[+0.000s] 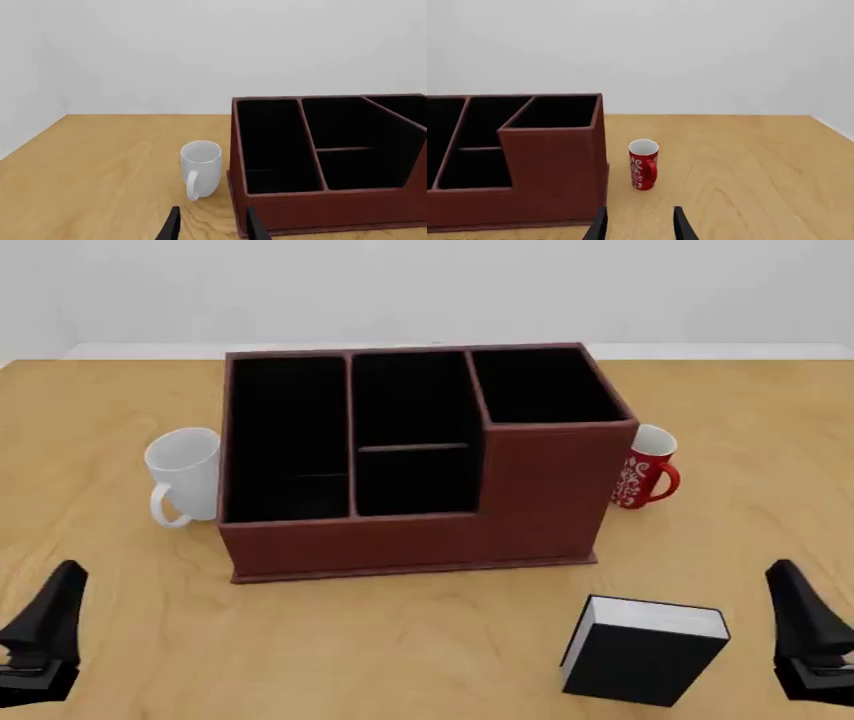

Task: Pick up the book and place it in the right compartment of the caddy.

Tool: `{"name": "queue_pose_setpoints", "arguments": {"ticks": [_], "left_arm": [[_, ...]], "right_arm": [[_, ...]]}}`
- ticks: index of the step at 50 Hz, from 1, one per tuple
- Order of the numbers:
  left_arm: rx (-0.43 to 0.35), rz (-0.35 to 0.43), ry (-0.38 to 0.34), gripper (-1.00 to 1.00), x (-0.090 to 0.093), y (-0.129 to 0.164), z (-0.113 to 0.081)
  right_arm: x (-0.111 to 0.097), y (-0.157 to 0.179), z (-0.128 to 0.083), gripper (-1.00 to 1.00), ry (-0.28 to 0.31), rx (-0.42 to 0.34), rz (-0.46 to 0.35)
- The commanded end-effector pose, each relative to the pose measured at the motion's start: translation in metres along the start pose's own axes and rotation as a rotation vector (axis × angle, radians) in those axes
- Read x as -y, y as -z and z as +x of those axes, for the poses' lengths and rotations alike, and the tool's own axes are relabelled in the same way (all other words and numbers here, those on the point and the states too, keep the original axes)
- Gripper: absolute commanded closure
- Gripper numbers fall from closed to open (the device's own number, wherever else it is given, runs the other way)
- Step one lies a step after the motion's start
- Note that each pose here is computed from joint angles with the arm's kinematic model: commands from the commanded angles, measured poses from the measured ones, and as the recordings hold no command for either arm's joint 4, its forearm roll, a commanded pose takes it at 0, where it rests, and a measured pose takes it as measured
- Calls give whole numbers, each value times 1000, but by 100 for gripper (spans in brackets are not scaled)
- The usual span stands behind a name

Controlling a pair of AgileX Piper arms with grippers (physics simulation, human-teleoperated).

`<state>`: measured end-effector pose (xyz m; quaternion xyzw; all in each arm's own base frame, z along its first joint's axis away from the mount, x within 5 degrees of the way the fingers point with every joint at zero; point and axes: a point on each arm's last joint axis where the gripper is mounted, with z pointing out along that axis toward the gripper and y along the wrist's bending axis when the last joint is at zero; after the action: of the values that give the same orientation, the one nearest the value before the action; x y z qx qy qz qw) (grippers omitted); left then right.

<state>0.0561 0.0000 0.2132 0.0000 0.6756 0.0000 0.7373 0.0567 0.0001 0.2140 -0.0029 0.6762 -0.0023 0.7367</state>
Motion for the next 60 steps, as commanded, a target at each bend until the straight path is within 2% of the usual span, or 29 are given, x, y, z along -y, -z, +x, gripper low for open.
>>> {"name": "queue_pose_setpoints", "arguments": {"ticks": [1,2,3,7,10,14,19,24,36,41,43,44,49,51,60], "left_arm": [[0,0,0,-100,0,0,0],[0,0,0,-100,0,0,0],[0,0,0,-100,0,0,0],[0,0,0,-100,0,0,0],[0,0,0,-100,0,0,0],[0,0,0,-100,0,0,0],[0,0,0,-100,0,0,0],[0,0,0,-100,0,0,0],[0,0,0,-100,0,0,0],[0,0,0,-100,0,0,0],[0,0,0,-100,0,0,0],[0,0,0,-100,0,0,0],[0,0,0,-100,0,0,0],[0,0,0,-100,0,0,0],[0,0,0,-100,0,0,0]], "right_arm": [[0,-5,-11,-100,59,-19,6],[0,-4,-25,-100,83,-13,-4],[-1,-9,-37,-100,113,-38,-26],[-2,-16,-45,-100,152,-71,-44],[-4,-19,-46,-100,180,-85,-63],[-5,-23,-43,-100,188,-101,-80],[-12,-30,-51,-100,279,-153,-177],[-14,-35,-53,-100,367,-192,-207],[-19,-47,-59,-100,486,-277,-270],[-20,-52,-63,-100,505,-308,-286],[-21,-55,-62,-100,540,-323,-299],[-22,-55,-66,-100,538,-322,-306],[-25,-61,-68,-100,604,-355,-347],[-26,-62,-68,-100,650,-369,-372],[-29,-68,-79,-100,766,-429,-440]]}}
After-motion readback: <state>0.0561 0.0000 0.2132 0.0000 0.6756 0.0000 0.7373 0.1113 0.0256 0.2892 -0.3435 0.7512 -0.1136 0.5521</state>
